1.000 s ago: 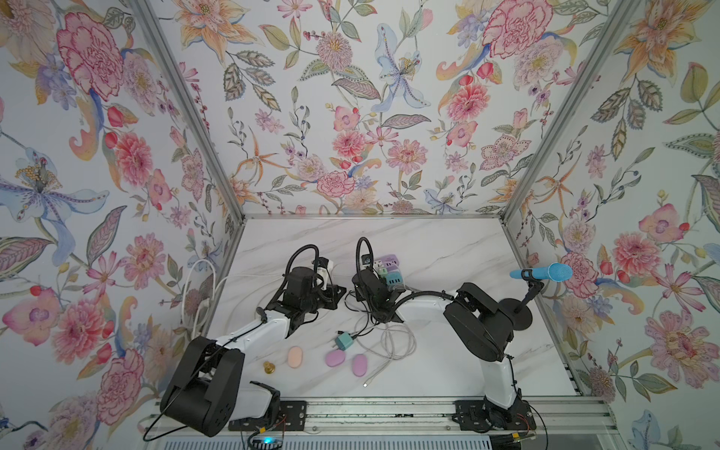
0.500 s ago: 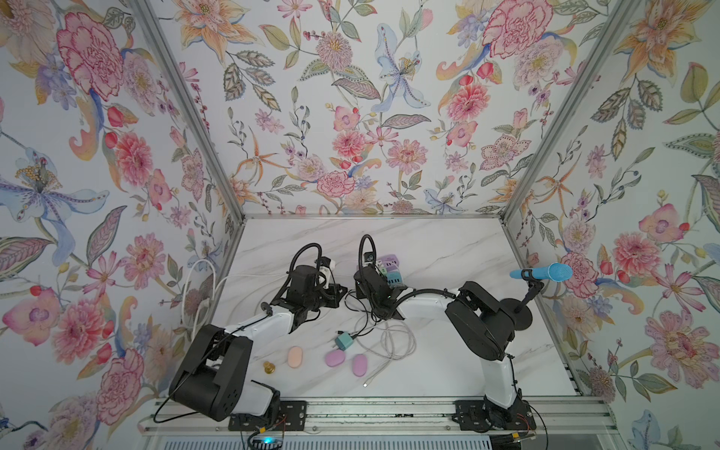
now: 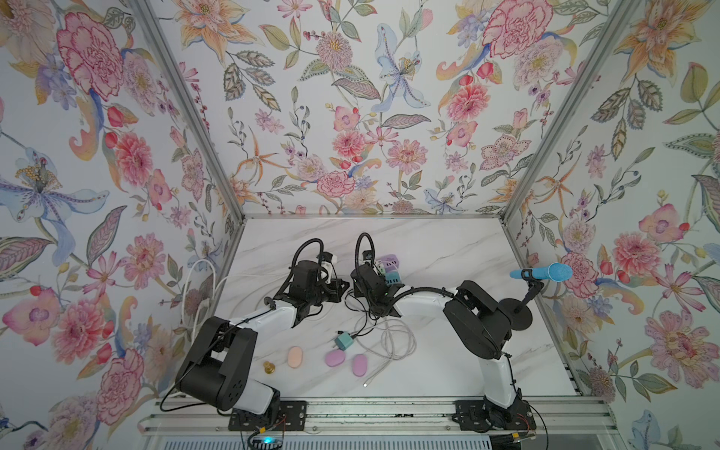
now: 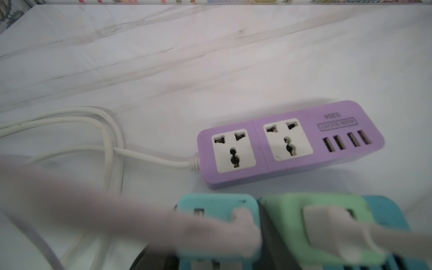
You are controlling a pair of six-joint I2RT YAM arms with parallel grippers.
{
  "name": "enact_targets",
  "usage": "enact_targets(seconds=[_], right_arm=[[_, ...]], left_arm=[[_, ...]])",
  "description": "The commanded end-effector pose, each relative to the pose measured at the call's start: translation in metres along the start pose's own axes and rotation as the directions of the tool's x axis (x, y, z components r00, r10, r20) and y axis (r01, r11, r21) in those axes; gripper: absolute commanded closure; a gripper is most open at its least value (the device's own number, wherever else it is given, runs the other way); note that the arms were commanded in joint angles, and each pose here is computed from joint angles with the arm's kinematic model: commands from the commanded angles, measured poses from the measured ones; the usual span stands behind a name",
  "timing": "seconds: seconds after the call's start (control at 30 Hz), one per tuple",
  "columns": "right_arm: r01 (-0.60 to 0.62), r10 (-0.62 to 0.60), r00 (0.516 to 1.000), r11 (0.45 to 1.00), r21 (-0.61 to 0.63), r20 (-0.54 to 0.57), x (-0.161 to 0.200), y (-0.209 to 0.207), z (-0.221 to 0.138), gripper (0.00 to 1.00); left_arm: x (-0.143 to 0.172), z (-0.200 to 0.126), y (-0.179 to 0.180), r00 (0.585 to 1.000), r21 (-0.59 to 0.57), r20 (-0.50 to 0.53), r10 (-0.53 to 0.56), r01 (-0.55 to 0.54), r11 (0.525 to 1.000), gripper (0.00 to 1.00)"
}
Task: Charge the bluetooth headset
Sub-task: Insert the plug into the socket.
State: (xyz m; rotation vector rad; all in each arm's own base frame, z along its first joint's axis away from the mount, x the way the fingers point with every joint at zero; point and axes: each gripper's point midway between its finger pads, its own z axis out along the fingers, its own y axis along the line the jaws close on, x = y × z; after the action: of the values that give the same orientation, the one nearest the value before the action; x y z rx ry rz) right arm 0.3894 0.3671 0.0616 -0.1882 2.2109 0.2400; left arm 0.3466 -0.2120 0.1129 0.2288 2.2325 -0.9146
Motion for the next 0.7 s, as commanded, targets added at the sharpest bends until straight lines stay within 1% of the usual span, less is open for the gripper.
enact_targets(seconds=[0.0,0.17,0.3,0.33,0.43,0.53,0.67], right_arm=[[0.08,-0.024,0.863,0.993,0.09,-0.505,0.165,-0.064,0.002,1.0],[0.03,0.036,0.874,0.991,0.127,-0.485,0.145,-0.083,0.009,1.0],[-0.008,0.085,0.876,0.987,0.163,-0.474,0.136,-0.094,0.017,1.0],[-0.02,0.104,0.872,0.984,0.177,-0.478,0.139,-0.097,0.018,1.0],[0.007,0.082,0.871,0.984,0.179,-0.485,0.145,-0.099,0.021,1.0],[0.016,0.073,0.874,0.984,0.179,-0.481,0.144,-0.099,0.02,1.0],[0.067,0.021,0.88,0.983,0.169,-0.474,0.144,-0.092,0.017,1.0]], left_arm=[[-0.01,-0.003,-0.005,0.999,0.02,0.033,0.016,-0.017,1.0,1.0],[-0.007,-0.002,-0.004,0.999,0.023,0.028,0.015,-0.016,1.0,1.0],[-0.008,-0.002,-0.005,0.999,0.024,0.03,0.014,-0.015,1.0,1.0],[-0.008,-0.002,-0.004,0.999,0.023,0.029,0.014,-0.014,1.0,1.0],[-0.008,-0.001,-0.004,1.0,0.024,0.027,0.013,-0.013,1.0,1.0],[-0.007,0.002,-0.004,1.0,0.028,0.02,0.008,-0.009,1.0,1.0],[-0.006,0.005,-0.005,1.0,0.04,0.017,-0.003,0.002,0.999,1.0]])
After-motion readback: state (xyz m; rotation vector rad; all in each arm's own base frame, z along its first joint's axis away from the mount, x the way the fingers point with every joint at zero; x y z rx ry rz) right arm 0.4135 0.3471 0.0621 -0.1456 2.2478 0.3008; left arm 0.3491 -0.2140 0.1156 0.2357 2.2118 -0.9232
